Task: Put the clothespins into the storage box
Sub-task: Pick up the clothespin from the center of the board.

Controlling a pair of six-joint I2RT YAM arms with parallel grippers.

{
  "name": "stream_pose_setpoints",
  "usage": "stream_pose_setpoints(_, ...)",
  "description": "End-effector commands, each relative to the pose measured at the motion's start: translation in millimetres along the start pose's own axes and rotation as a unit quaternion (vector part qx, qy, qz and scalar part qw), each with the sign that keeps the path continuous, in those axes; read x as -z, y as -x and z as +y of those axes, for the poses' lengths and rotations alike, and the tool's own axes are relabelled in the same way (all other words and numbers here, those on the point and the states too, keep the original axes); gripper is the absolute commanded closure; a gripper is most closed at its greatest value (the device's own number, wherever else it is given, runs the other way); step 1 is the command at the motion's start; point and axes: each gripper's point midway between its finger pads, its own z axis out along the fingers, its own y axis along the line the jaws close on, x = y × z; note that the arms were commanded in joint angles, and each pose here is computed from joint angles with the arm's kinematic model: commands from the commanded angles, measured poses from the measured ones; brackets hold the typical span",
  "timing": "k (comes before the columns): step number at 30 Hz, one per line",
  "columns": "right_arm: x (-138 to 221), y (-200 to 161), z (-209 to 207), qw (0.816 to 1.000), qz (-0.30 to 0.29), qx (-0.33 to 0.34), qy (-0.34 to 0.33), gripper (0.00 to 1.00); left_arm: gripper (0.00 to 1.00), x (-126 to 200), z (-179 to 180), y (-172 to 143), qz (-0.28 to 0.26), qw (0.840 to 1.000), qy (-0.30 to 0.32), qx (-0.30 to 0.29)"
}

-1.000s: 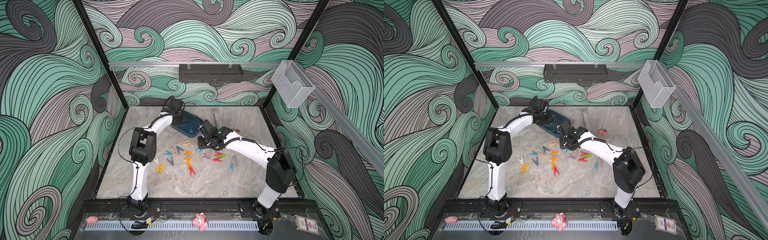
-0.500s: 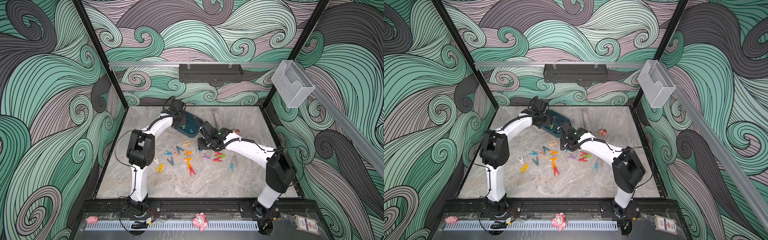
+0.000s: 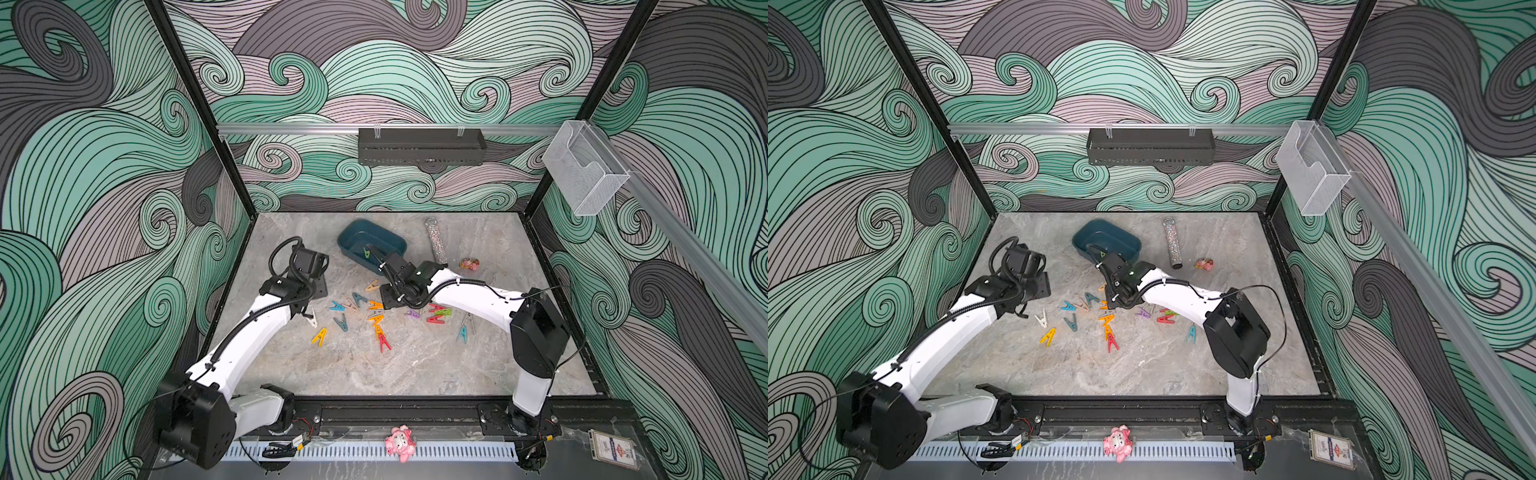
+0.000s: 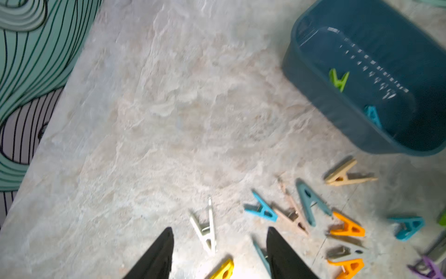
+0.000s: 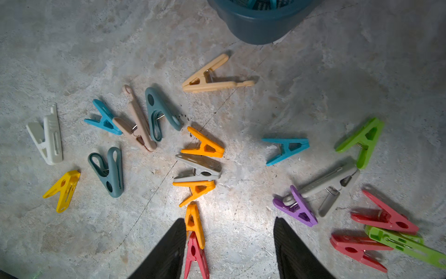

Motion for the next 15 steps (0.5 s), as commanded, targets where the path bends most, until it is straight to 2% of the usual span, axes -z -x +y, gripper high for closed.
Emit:
stream_pose_setpoints(1, 0.7, 1.9, 10.0, 1.0, 0.001, 0.009, 0.004, 0.4, 0.38, -4.0, 15.2, -39.0, 0.059, 0.998, 0.016, 0.032)
stream_pose_setpoints(8, -3.1, -2.3, 19.7, 1.0, 0.005, 0.024, 0.002, 0.39, 0.37, -22.2, 27.5, -79.5, 0.117, 0.989, 0.043, 0.079)
stream_pose_setpoints(12, -5.4, -5.0, 15.5, 0.999, 0.006, 0.028, -0.016, 0.29, 0.34, -34.4, 26.1, -90.6, 0.136, 0.985, 0.035, 0.099)
stream_pose_setpoints(15, -5.0, -5.1, 13.6, 0.999, 0.003, 0.028, -0.021, 0.26, 0.33, -43.1, 21.5, -94.9, 0.144, 0.984, 0.026, 0.103)
